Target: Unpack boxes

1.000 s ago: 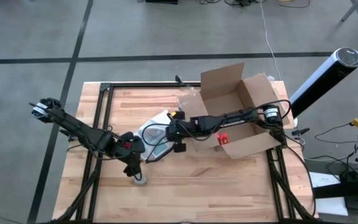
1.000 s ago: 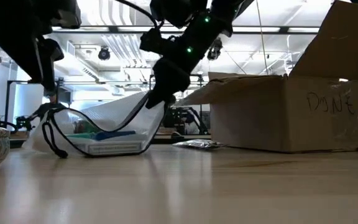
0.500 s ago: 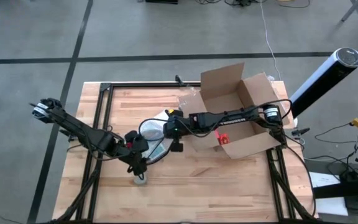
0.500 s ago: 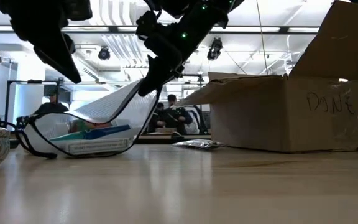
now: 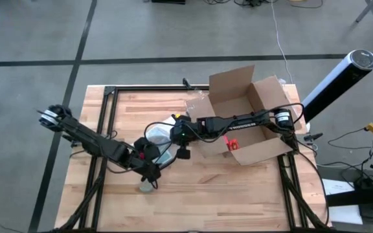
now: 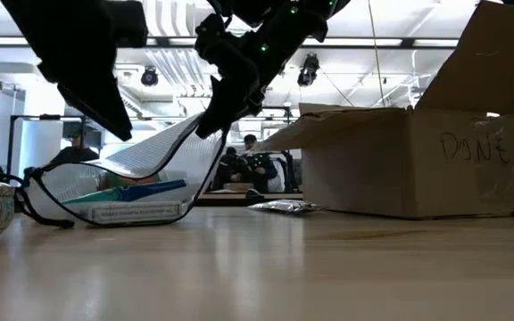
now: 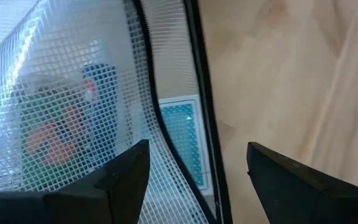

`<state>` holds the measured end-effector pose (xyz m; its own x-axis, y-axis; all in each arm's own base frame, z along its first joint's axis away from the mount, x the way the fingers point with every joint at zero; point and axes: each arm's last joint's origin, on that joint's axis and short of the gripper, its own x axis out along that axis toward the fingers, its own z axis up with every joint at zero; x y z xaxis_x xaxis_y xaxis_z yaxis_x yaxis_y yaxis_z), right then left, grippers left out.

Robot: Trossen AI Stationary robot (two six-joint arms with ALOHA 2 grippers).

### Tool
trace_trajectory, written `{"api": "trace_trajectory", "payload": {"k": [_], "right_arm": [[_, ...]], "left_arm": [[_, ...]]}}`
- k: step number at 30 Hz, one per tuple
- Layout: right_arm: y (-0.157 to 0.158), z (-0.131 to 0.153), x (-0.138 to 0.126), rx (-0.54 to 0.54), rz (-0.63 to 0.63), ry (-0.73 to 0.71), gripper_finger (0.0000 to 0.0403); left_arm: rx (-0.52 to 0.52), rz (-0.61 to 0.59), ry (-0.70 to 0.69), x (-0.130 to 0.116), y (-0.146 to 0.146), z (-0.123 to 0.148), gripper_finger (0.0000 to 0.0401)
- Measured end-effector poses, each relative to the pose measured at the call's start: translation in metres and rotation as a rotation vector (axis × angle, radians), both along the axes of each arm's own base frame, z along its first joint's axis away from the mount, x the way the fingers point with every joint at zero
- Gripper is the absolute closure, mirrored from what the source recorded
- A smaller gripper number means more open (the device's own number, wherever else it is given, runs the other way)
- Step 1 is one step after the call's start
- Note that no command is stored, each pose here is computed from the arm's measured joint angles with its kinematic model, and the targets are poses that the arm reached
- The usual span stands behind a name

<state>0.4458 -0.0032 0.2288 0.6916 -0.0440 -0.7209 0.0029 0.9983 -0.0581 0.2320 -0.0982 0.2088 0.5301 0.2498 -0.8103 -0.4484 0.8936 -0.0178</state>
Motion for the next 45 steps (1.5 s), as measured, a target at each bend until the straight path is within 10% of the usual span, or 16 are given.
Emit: {"api": "trace_trajectory", "payload": {"k": [30,45], "right_arm": [[-0.011,0.009,-0.003,0.026,0.037,-0.018,0.0403],[-0.011,0.01,-0.004,0.034,0.051,-0.017,0.0403]], "left_arm": [[0.044,-0.018,0.278,-0.013,0.004,-0.02,0.0155],[0.07,0.075,0.36,-0.023,0.01,-0.02,0.0276]]}}
